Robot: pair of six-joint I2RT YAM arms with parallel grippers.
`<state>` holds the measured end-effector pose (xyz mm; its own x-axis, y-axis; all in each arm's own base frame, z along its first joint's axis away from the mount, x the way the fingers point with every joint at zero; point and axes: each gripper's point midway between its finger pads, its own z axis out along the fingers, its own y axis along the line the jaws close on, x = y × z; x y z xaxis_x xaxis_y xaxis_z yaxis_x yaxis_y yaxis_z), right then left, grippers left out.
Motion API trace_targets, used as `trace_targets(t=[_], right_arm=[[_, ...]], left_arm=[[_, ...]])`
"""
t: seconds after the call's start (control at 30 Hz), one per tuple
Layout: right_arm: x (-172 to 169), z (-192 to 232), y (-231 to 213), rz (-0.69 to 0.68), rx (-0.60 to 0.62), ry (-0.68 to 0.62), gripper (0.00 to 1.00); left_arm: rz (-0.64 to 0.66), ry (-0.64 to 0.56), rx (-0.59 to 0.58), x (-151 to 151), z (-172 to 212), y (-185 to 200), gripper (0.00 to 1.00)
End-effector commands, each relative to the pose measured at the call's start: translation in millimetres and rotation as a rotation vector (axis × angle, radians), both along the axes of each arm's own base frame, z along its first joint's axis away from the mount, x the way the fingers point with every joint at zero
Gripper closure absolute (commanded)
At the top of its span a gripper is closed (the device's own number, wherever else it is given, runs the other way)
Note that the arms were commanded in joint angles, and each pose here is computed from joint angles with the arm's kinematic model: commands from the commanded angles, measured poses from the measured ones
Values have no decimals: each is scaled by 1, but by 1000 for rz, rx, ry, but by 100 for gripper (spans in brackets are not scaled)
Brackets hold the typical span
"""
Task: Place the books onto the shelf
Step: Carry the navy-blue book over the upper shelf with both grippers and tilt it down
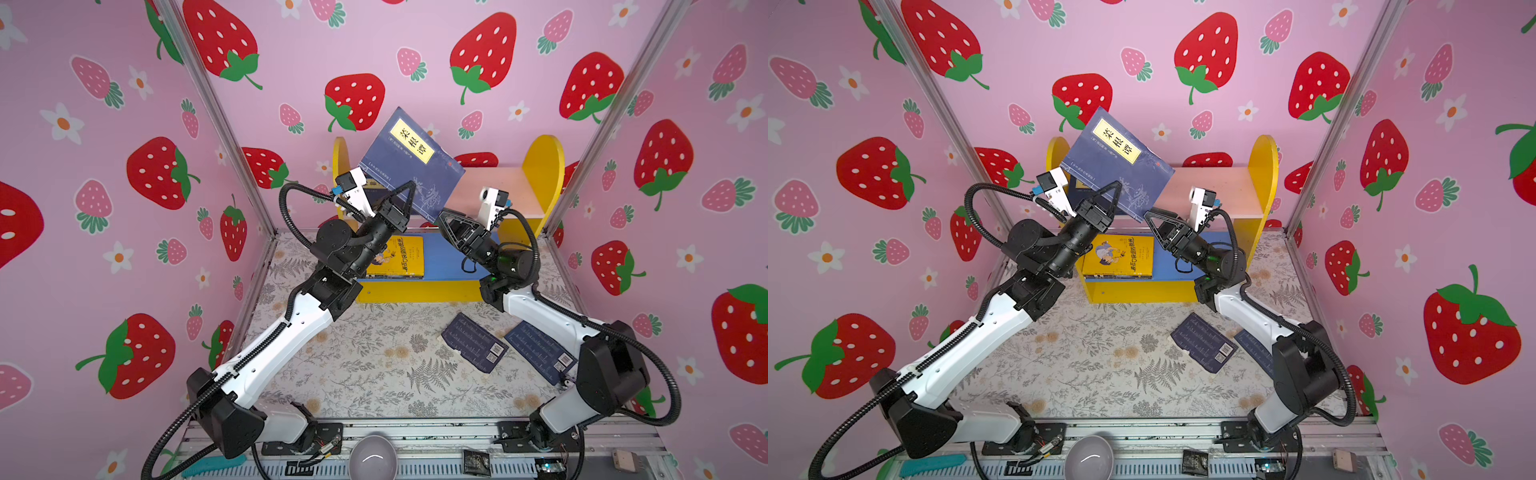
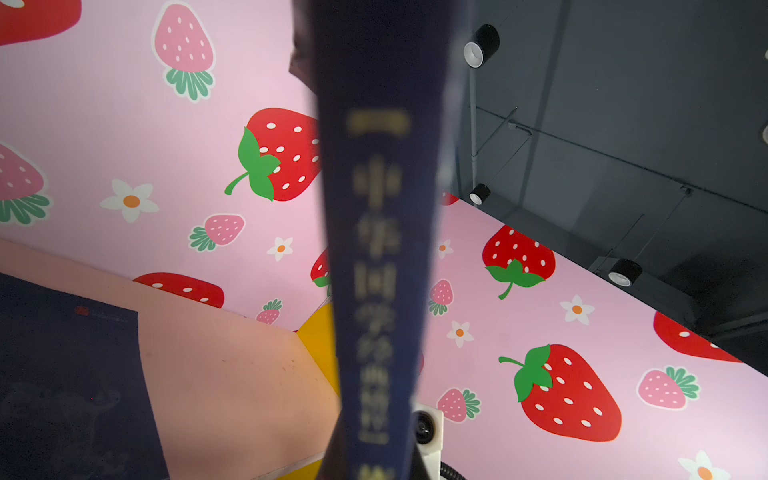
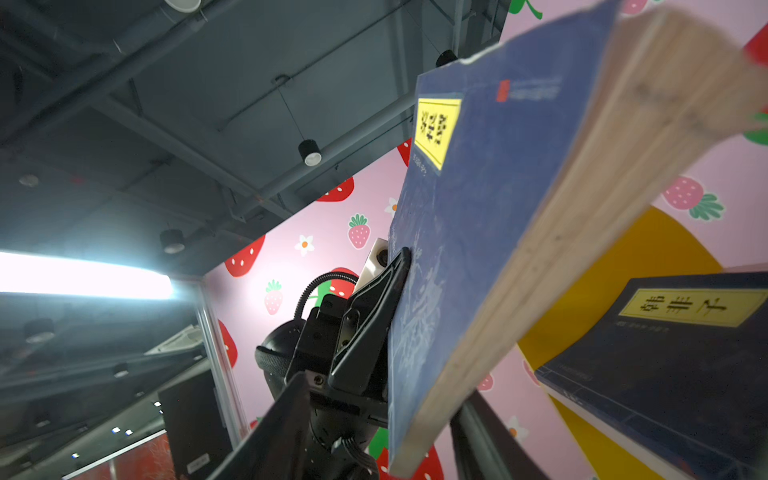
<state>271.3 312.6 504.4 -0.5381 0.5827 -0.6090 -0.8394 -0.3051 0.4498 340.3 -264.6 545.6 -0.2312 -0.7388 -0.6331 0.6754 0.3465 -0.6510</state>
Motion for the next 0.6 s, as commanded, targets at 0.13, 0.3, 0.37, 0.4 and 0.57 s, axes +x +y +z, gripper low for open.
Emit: trace_targets(t=[0.13,0.3,0.37,0.4,0.57], right_arm=[[-19,26,-9,22,52,-64,61],[-15,27,-4,18,35,-50,70],[-11,24,-1,26,26,-34,77],[-10,23,0,29,24,-29,80],[-4,20,-1,22,8,-8,100]], left_arm=[[-39,-87,-88,-16,28,4,100],[-79,-66,-75,-20,20,-8,100],[-90,-66,-67,-23,18,-12,100],[-98,-68,-64,-24,18,-14,100],[-80,-79,-12,-29,15,-10,71]])
